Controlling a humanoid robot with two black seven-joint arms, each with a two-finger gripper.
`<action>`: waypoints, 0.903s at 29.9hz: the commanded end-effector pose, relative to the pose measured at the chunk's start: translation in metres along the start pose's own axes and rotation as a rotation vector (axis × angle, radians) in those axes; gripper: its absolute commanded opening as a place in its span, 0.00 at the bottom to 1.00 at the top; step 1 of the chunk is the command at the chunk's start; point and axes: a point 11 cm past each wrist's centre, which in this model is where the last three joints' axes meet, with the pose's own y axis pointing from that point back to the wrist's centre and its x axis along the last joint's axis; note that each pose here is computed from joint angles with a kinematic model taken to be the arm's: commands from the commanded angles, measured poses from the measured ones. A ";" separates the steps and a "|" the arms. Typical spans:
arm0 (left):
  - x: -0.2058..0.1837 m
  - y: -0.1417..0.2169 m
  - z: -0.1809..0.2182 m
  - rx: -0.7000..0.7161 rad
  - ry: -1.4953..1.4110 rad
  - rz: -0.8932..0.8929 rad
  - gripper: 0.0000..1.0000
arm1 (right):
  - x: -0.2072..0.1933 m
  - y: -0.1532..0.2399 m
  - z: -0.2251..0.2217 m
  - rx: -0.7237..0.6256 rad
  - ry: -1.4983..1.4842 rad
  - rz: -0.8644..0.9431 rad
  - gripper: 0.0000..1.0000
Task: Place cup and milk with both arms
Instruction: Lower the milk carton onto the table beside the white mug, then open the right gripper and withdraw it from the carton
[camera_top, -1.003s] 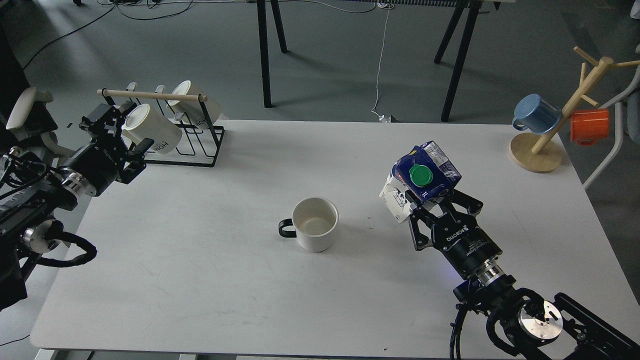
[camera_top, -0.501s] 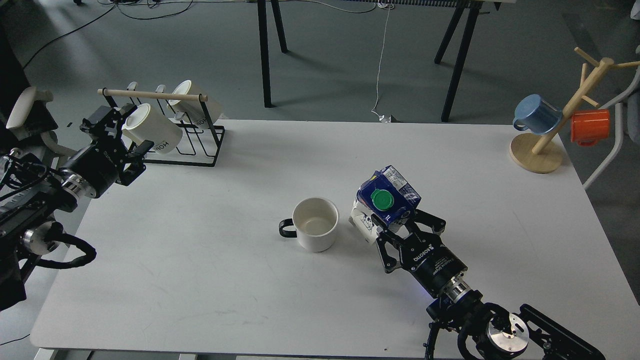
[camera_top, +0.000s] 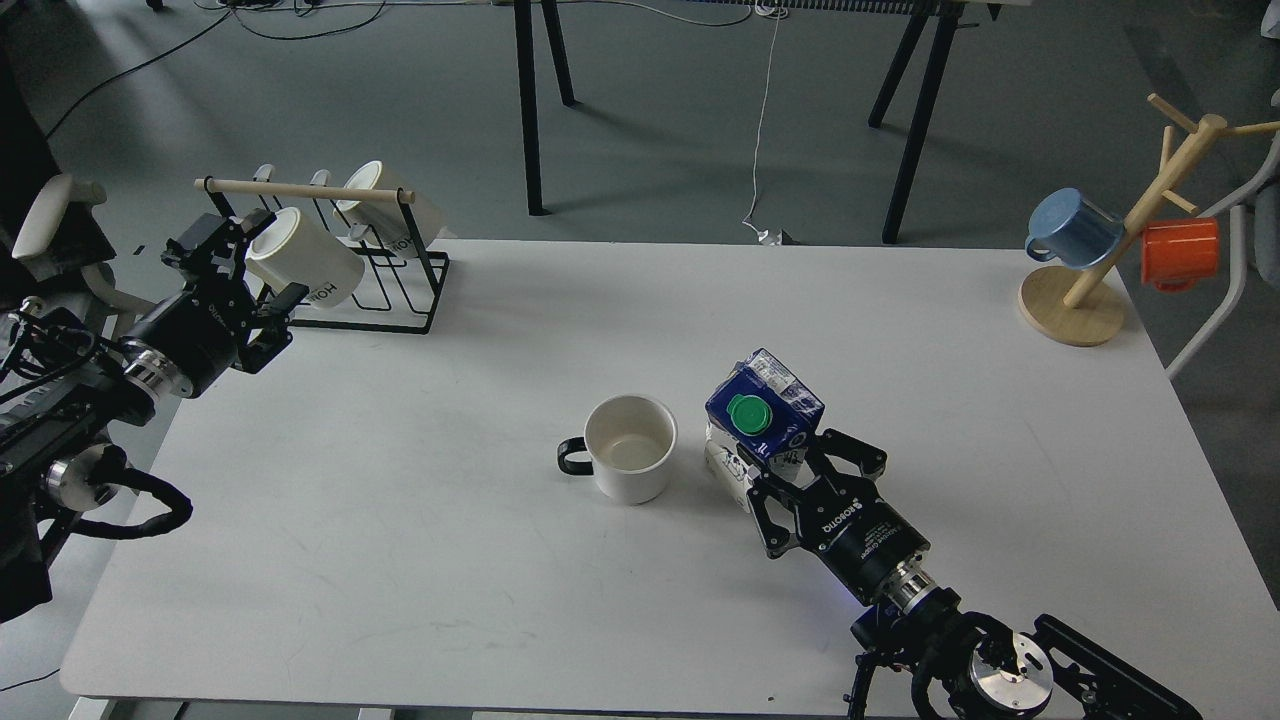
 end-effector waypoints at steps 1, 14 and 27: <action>0.004 0.002 -0.001 0.005 -0.003 0.011 0.97 | 0.005 0.001 0.001 -0.004 0.003 0.014 0.48; 0.004 0.002 -0.001 0.006 -0.003 0.012 0.97 | 0.004 0.001 0.003 -0.005 -0.001 0.012 0.68; 0.004 0.002 -0.001 0.004 -0.003 0.013 0.98 | 0.010 0.045 -0.002 0.000 -0.007 0.048 0.97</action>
